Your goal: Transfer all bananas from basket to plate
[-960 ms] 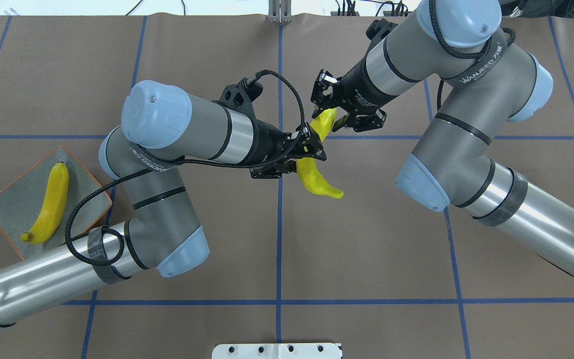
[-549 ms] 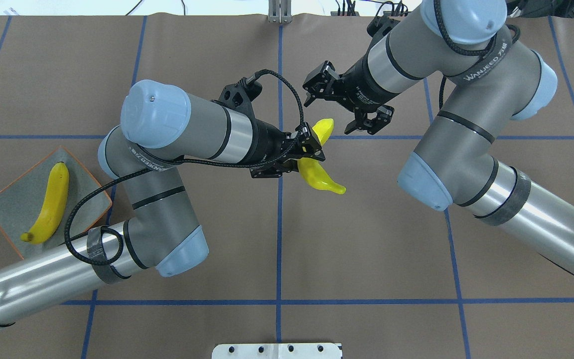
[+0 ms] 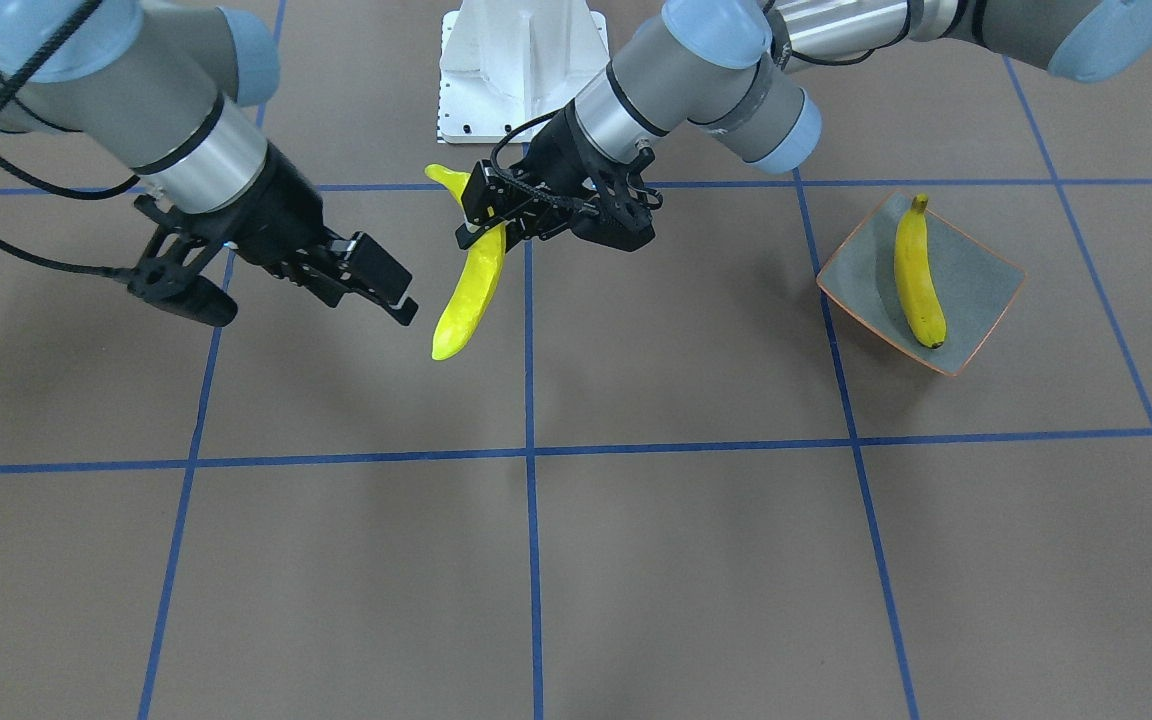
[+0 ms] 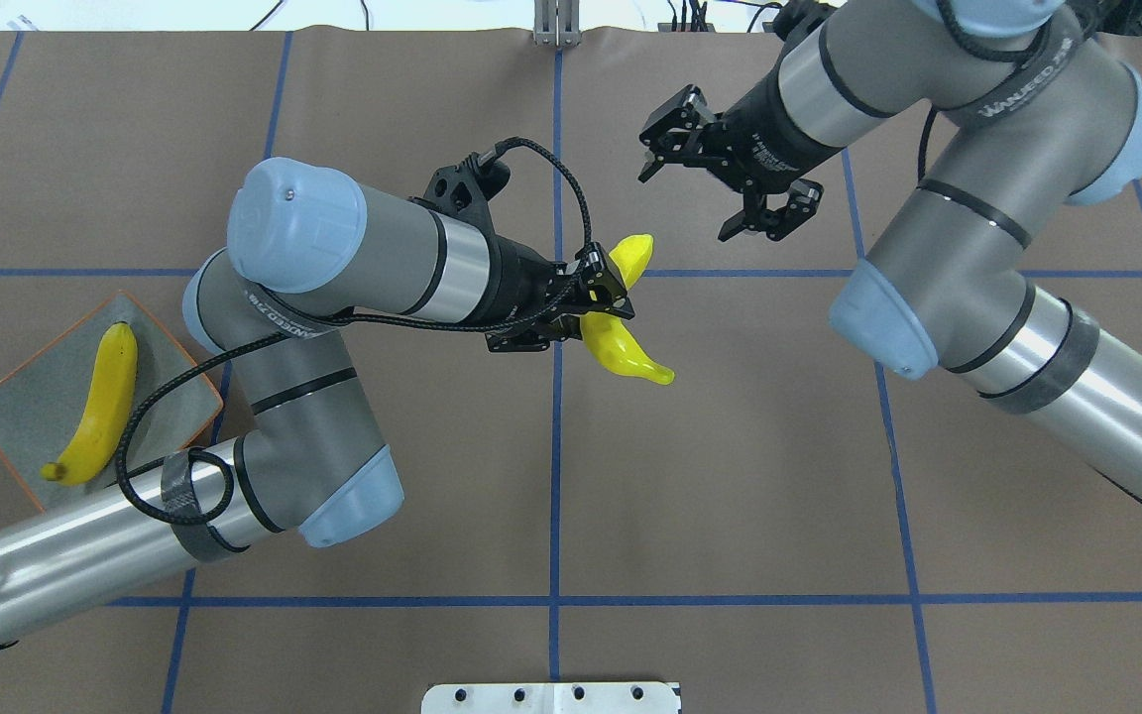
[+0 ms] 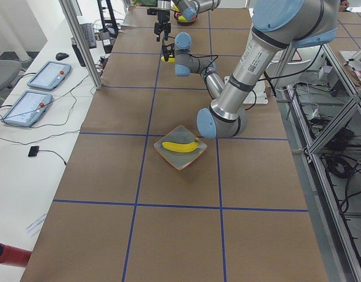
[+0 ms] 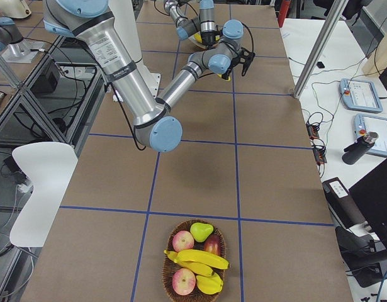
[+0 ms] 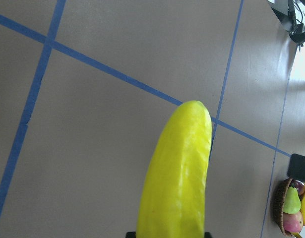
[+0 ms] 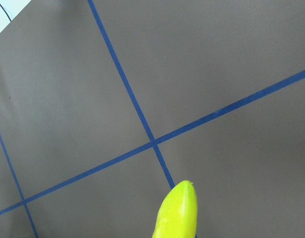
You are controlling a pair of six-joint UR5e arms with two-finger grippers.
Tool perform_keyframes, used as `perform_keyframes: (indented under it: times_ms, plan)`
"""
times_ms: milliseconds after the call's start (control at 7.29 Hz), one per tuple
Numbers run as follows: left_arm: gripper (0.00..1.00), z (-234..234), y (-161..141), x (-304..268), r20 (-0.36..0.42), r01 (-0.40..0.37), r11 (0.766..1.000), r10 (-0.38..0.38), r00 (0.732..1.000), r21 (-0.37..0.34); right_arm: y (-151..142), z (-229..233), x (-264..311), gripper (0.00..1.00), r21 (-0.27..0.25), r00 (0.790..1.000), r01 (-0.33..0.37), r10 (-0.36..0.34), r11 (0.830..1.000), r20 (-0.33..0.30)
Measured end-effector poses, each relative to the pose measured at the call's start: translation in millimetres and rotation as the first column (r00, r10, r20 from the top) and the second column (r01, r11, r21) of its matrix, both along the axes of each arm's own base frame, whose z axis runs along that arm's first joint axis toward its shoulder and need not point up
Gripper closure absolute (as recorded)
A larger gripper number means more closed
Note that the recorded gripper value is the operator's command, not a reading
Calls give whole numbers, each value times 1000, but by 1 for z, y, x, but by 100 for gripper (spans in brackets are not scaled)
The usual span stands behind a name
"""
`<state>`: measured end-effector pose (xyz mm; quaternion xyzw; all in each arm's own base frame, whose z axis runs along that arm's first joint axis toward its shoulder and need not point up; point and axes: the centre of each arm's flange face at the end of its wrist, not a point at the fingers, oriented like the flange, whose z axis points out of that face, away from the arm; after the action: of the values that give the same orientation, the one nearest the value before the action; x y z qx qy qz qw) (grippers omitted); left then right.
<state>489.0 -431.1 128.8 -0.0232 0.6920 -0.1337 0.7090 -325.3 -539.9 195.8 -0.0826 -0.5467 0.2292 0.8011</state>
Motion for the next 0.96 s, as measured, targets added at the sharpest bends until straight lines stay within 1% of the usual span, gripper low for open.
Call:
perform_keyframes:
  times_ms: [137,274,412,549,686,823,960]
  plan:
    - [100,19,5,-22,3,12,1000,-12,1000,-9,-8,17,17,0,-16,1000,-13,13,1000,-12]
    - [100,47,16,-50,16,26,999,-25,1000,-29,-13,30,26,0,-14,999,-21,20,1000,-28]
    - [100,76,27,-82,30,51,995,-49,998,-81,-15,40,31,0,-8,999,-27,27,1000,-43]
    - [100,102,34,-115,46,98,984,-92,995,-151,-17,46,33,0,-2,998,-34,34,999,-55]
    - [100,130,43,-146,72,163,964,-150,986,-212,-18,49,33,0,0,997,-41,41,999,-63]
    - [100,160,53,-170,101,226,937,-207,973,-266,-19,50,33,0,2,997,-46,46,999,-68]
    - [100,193,62,-189,117,269,914,-244,963,-304,-19,51,33,0,4,996,-48,48,999,-71]
